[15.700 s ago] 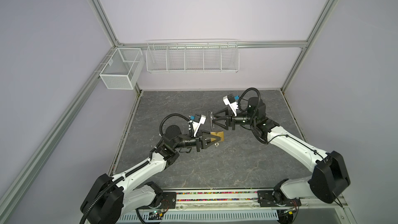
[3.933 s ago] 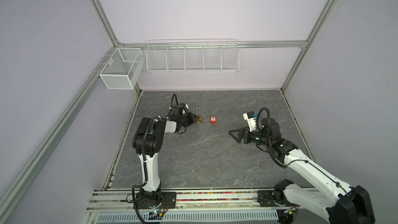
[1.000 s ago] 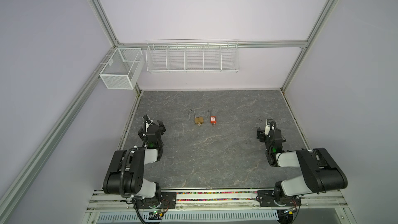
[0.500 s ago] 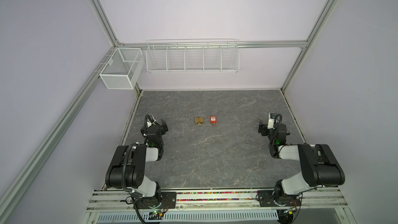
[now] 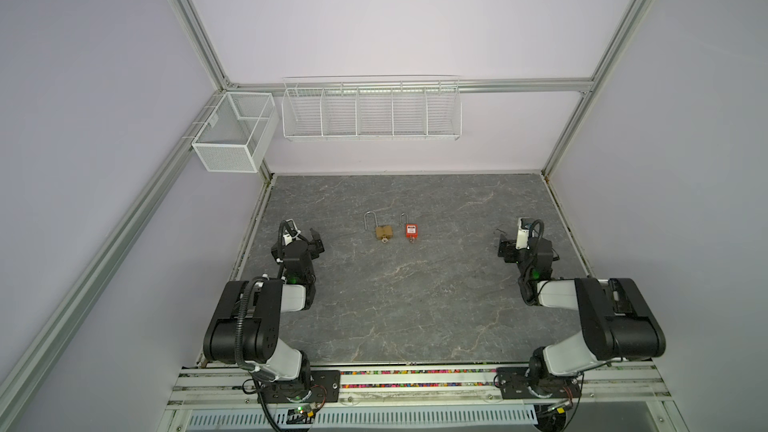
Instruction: Unlock with the key
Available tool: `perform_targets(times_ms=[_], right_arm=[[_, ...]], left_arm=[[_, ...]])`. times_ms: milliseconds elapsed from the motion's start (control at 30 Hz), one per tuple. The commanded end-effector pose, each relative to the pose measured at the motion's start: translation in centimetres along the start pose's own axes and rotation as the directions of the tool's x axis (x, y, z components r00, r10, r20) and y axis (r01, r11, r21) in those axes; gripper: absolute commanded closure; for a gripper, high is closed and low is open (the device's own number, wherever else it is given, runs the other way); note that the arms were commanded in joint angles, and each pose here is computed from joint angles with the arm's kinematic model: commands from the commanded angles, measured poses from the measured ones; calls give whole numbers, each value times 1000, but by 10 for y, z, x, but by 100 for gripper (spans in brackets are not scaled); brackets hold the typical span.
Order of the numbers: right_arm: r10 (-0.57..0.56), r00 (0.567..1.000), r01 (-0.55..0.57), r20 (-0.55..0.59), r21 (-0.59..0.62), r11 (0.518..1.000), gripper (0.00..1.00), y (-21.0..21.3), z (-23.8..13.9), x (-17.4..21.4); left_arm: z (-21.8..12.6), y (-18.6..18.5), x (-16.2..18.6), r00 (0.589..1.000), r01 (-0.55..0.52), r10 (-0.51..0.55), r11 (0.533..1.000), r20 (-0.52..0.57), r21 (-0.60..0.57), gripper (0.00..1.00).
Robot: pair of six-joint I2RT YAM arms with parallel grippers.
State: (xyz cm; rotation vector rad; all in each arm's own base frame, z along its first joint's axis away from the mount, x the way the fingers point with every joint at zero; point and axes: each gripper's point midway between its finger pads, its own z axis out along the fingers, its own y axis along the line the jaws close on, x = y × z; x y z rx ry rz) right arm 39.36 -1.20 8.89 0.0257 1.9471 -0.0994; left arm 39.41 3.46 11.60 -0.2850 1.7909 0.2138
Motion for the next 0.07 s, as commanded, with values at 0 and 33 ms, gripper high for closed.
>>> perform_targets(times_ms=[0, 33], right_arm=[[0, 1000, 0, 12, -15, 1000, 12, 3, -1, -4], [1, 1000, 0, 16, -14, 1000, 12, 3, -2, -5]], left_arm=[[1, -4, -4, 1000, -13, 13, 1000, 17, 11, 1], [1, -4, -4, 1000, -13, 13, 1000, 17, 12, 1]])
